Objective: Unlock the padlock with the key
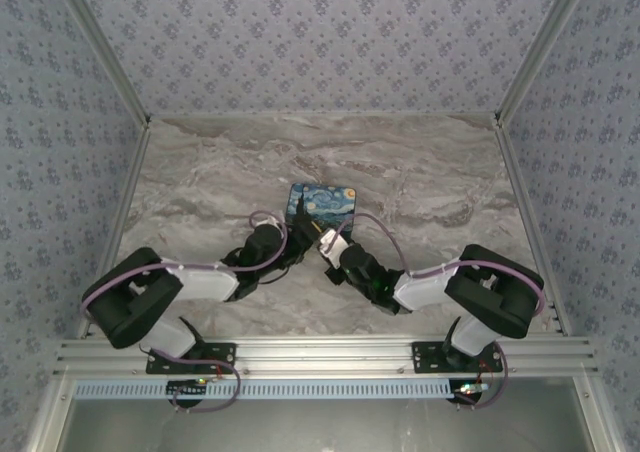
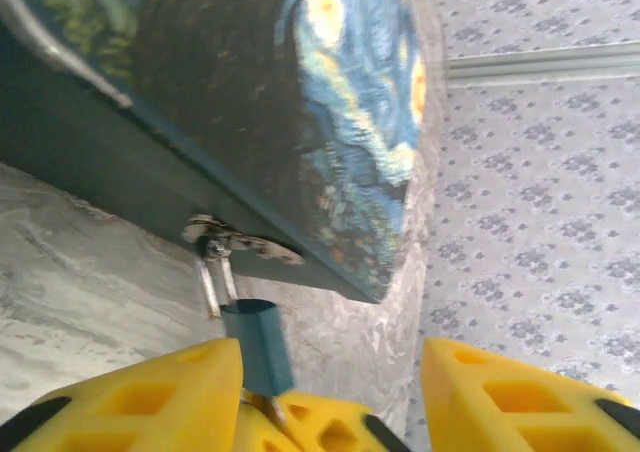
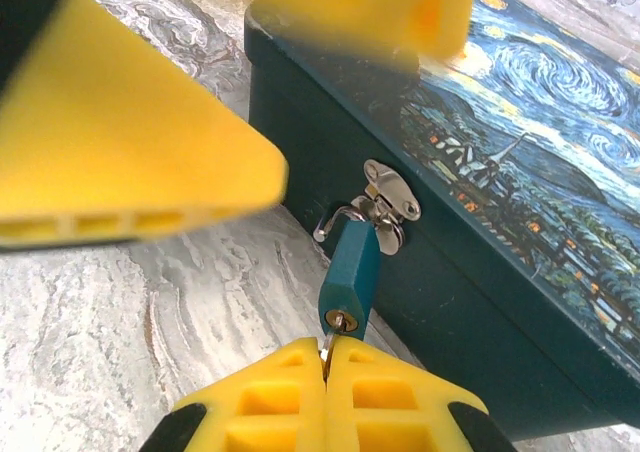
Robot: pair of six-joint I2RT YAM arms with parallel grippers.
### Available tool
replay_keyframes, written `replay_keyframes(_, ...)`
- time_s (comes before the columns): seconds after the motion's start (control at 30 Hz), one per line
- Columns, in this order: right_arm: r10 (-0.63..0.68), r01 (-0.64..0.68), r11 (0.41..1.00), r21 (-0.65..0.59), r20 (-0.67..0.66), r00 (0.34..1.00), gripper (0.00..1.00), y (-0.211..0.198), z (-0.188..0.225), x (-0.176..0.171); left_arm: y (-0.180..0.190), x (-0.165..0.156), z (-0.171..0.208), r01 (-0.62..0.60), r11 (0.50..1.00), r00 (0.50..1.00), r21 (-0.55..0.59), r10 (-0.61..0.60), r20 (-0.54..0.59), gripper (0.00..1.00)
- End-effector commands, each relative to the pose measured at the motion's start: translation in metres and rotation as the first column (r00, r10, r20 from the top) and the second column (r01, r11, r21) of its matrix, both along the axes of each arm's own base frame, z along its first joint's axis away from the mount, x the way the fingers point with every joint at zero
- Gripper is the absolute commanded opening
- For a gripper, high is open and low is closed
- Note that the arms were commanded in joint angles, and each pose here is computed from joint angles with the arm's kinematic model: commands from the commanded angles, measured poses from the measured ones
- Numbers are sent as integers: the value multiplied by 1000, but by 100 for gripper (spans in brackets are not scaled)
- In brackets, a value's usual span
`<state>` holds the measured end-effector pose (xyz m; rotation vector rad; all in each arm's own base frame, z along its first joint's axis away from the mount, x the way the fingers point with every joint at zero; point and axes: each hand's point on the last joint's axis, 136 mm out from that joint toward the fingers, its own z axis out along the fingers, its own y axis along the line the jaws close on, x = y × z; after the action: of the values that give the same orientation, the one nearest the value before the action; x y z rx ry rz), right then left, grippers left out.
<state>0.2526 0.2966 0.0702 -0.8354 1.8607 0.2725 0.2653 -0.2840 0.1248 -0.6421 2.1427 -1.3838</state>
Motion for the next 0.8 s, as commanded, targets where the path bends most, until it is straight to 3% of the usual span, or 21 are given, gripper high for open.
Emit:
replay_keyframes(0.0,-34,35,998,44,-30,999,0,-5,-3,1,23,2,11,-50,993,998,107,47,29,67)
replay_keyframes(0.13,-40,43,997,65,-50,998,0,-4,-1,1,55,7,48,-120,984,987,134,104,119,75)
replay_keyframes(0.3,-42,50,994,96,-85,995,0,-2,-3,1,90,17,97,-212,975,951,61,191,242,84)
replay_keyframes(0.43,-44,55,993,106,-97,994,0,-1,-3,1,103,28,117,-208,973,929,100,165,331,86)
replay_keyframes(0.57,-54,68,991,120,-112,992,0,-2,-4,2,108,42,104,-161,954,940,253,70,333,86)
replay_keyframes(0.77,-62,88,982,168,-153,986,0,-2,-5,1,99,57,49,-8,888,983,460,-78,168,86)
